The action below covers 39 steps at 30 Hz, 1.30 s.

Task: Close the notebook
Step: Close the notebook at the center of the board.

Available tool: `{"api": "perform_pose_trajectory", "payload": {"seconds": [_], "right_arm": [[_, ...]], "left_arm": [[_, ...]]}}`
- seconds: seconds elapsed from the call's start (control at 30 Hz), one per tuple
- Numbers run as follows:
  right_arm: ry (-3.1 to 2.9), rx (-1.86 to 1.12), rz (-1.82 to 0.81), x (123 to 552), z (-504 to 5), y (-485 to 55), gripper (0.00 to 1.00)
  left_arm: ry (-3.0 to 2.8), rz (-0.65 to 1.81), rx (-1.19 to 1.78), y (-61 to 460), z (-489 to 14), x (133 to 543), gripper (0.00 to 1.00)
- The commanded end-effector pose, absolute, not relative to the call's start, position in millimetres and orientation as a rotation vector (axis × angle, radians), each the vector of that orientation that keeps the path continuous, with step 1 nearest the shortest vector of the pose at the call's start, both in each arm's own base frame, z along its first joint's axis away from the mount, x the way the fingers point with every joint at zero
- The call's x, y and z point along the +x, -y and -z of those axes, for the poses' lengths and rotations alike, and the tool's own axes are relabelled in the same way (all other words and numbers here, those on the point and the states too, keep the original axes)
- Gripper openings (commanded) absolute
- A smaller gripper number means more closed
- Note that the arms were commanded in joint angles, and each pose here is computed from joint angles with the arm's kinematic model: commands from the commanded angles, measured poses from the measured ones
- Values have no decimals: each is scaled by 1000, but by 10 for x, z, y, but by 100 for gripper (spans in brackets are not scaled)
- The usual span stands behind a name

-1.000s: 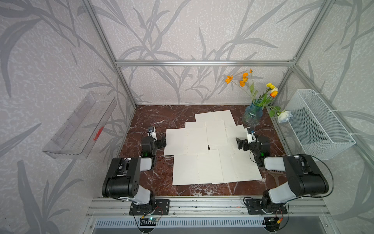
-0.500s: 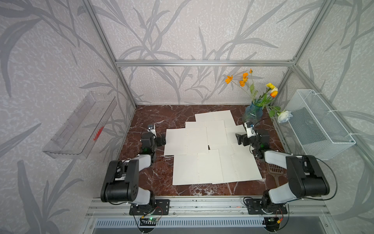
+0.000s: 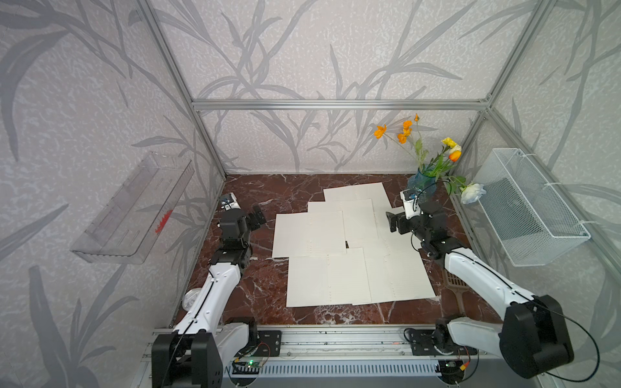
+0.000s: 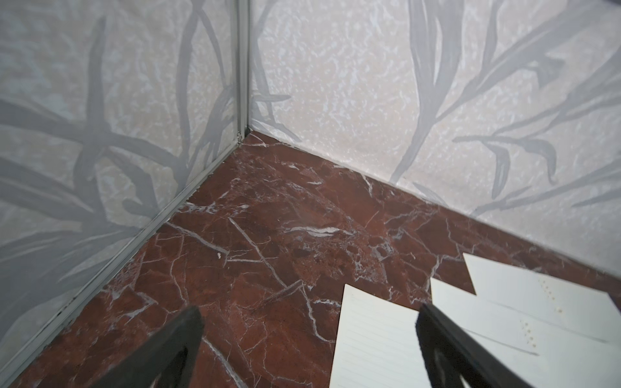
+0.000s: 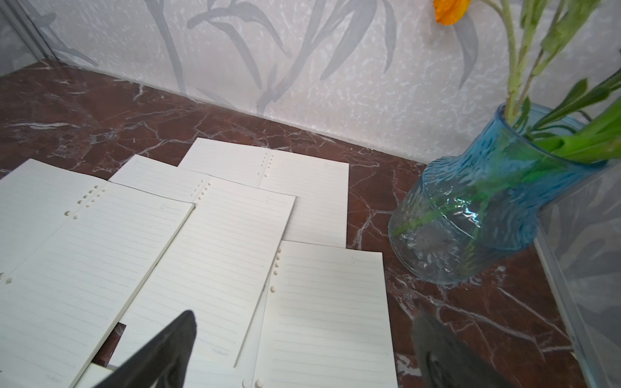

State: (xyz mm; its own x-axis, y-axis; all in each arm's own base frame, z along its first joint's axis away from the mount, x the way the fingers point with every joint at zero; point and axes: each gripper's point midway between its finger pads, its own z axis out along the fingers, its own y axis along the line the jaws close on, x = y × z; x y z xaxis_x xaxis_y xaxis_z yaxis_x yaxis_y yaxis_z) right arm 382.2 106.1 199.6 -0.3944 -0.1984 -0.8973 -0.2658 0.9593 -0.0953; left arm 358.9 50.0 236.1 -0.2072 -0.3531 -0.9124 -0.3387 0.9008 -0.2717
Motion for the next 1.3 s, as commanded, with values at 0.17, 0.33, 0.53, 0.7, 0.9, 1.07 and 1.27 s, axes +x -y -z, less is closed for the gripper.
{"api": "perform_pose_trajectory", "payload": {"seconds": [0.17, 0.33, 0.53, 0.7, 0.9, 1.07, 1.27], "right_arm": [[-2079, 13, 78, 3817, -2125, -784, 99], [-2197, 10, 4, 3903, -2042, -965, 99], [-2325, -78, -145, 3945, -1842, -1379, 99], [-2449, -129, -316, 3897, -1546, -1755, 99], [-2517, -191, -466, 3790, -1300, -2144, 99], [-2558, -263, -523, 3697, -1164, -2386, 99], [-2607, -321, -590, 3599, -945, -2630, 99]], "left_arm": [[-1811, 65, -773, -600, -2432, 3348, 100], [-1963, 131, -741, -420, -2361, 3378, 100], [-2137, 159, -730, -280, -2009, 3336, 100], [-2355, 206, -707, -33, -1652, 3360, 100], [-2472, 193, -665, 180, -1381, 3394, 100], [-2535, 250, -648, 316, -1203, 3415, 100], [-2590, 253, -646, 357, -1024, 3426, 100]]}}
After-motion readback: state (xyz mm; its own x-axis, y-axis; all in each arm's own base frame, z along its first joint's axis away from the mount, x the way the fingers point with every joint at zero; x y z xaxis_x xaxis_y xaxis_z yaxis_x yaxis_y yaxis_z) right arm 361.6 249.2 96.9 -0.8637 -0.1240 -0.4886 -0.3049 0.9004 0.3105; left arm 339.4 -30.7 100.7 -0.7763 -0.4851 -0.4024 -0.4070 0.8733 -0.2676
